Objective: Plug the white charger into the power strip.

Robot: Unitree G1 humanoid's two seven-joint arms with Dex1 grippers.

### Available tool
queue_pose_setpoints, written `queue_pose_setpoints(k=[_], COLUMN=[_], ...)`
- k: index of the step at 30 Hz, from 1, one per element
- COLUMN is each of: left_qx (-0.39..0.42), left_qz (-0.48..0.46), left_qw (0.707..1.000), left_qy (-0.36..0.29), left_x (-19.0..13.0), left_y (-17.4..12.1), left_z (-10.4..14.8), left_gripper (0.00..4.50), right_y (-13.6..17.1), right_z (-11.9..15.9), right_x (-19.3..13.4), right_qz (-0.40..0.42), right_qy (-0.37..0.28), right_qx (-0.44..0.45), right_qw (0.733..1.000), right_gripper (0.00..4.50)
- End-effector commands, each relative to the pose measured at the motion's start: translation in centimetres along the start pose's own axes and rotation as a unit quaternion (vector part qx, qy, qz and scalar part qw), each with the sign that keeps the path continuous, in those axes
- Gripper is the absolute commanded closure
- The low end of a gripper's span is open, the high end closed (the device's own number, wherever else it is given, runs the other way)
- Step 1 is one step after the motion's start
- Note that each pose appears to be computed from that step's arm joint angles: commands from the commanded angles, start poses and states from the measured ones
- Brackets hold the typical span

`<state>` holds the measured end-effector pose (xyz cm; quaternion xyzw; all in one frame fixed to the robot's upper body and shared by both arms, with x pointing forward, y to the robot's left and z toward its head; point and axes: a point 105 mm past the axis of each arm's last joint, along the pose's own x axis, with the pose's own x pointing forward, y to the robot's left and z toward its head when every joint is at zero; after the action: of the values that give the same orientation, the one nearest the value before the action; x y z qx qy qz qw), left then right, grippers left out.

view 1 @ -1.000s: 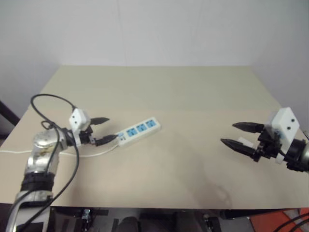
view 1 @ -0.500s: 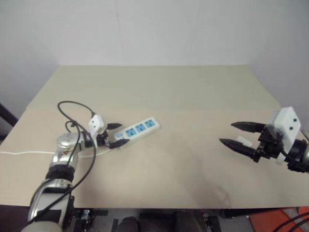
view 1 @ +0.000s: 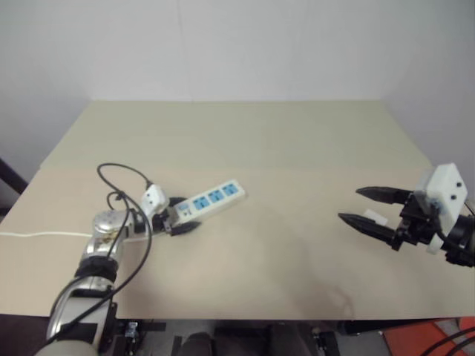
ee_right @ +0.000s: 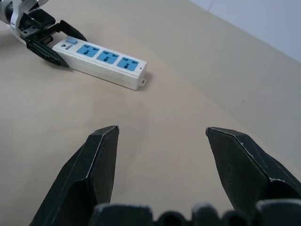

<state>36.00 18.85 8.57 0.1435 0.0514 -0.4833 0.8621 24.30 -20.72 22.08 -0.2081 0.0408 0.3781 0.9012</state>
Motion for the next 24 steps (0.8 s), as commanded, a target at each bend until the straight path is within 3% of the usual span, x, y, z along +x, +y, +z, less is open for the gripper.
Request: queue_pose_setpoints(k=[1,6,10,18,24], left_qx=[0.001,-0.007,-0.009,-0.009,0.021], left_qz=[0.02,0.008,0.0,-0.012,-0.084], left_qw=[1.0,1.0,1.0,1.0,0.996], left_qy=[-0.023,-0.018,-0.013,-0.006,-0.035], left_x=[-0.3,0.2,0.2,0.3,2.5], left_y=[0.1,-0.8,-1.2,-1.3,-1.9], left_z=[0.0,-0.9,-1.2,-1.4,1.8], left_gripper=[0.04,0.04,1.15,1.2,1.2], right_y=[-0.4,-0.9,-0.9,-0.8,-0.8], right_z=[1.5,2.4,2.9,3.4,2.8], right_x=[-0.5,-0.6,-0.5,-0.3,-0.2], right_qz=[-0.005,-0.003,0.001,0.004,-0.003], right_qy=[-0.008,-0.006,-0.012,-0.021,-0.017], right_qx=[-0.028,-0.038,-0.039,-0.038,-0.034], right_qw=[1.0,0.999,0.999,0.999,0.999], right_gripper=[0.94,0.94,0.94,0.94,0.94])
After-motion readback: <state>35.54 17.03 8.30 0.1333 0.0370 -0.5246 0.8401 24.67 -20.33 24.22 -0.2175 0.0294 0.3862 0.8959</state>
